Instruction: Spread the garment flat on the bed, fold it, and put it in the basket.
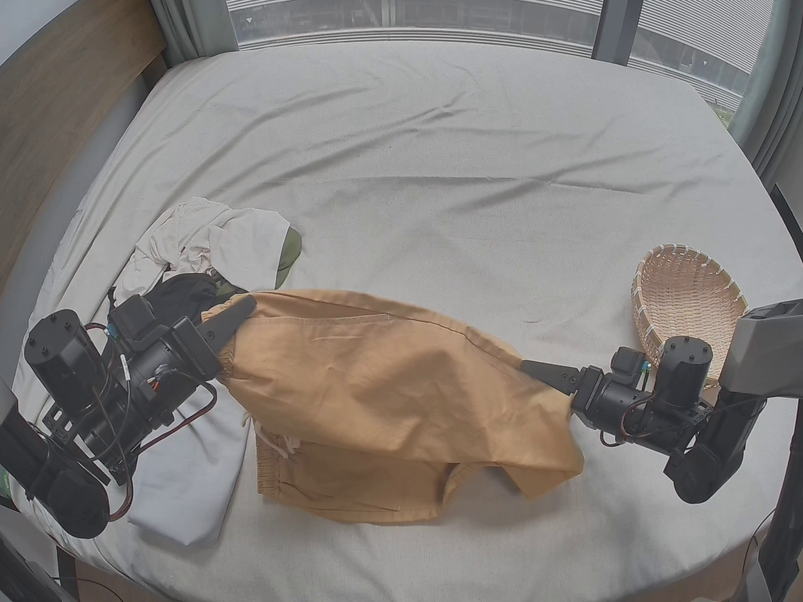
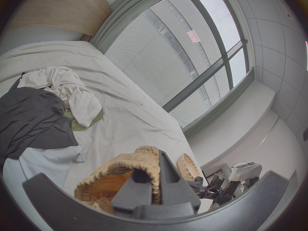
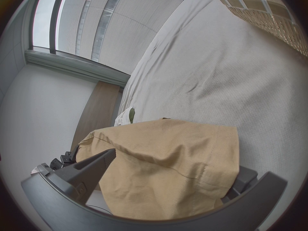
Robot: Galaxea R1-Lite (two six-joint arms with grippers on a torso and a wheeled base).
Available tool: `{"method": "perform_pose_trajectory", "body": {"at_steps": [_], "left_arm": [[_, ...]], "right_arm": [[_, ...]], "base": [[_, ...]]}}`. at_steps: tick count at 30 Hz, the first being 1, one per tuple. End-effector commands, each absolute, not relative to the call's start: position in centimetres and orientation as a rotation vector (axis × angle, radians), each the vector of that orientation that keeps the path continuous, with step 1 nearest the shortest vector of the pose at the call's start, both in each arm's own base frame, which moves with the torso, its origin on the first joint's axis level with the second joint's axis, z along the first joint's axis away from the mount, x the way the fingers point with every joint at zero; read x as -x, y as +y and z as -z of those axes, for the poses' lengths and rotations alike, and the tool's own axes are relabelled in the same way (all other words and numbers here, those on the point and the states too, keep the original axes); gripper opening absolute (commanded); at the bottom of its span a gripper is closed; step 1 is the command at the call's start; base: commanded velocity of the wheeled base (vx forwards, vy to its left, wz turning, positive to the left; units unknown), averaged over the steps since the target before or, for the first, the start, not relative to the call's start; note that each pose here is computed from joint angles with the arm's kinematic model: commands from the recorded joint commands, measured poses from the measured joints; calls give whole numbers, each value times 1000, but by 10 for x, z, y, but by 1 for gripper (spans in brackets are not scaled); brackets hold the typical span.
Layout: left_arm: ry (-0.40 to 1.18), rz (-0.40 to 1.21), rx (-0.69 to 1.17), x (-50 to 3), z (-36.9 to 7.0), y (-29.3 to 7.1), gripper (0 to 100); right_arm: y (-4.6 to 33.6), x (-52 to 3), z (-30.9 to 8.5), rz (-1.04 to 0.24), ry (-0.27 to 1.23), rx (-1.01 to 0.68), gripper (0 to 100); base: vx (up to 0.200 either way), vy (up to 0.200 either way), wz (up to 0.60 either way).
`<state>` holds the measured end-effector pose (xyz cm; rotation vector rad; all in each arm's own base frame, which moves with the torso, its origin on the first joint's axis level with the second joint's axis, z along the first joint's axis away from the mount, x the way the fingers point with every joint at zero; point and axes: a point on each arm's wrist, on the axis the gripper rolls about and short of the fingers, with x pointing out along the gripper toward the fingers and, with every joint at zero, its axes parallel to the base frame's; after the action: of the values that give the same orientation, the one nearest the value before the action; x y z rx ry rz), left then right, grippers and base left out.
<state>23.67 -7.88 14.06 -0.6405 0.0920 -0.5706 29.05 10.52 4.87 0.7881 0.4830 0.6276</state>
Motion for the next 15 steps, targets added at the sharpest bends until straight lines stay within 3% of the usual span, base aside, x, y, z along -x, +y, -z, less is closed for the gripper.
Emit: {"method": "perform_pose_trajectory", "body": {"at_steps": [1,15], "left_arm": [[99,565,640,-237,-139,-78,0],[97,565,640,-237,-139,-78,0]], "right_arm": [[103,-289,-63,-642,435,-788,100],[96,-289,-65,-634,430,-791,100]], "base": [[0,0,0],[0,0,0]]}}
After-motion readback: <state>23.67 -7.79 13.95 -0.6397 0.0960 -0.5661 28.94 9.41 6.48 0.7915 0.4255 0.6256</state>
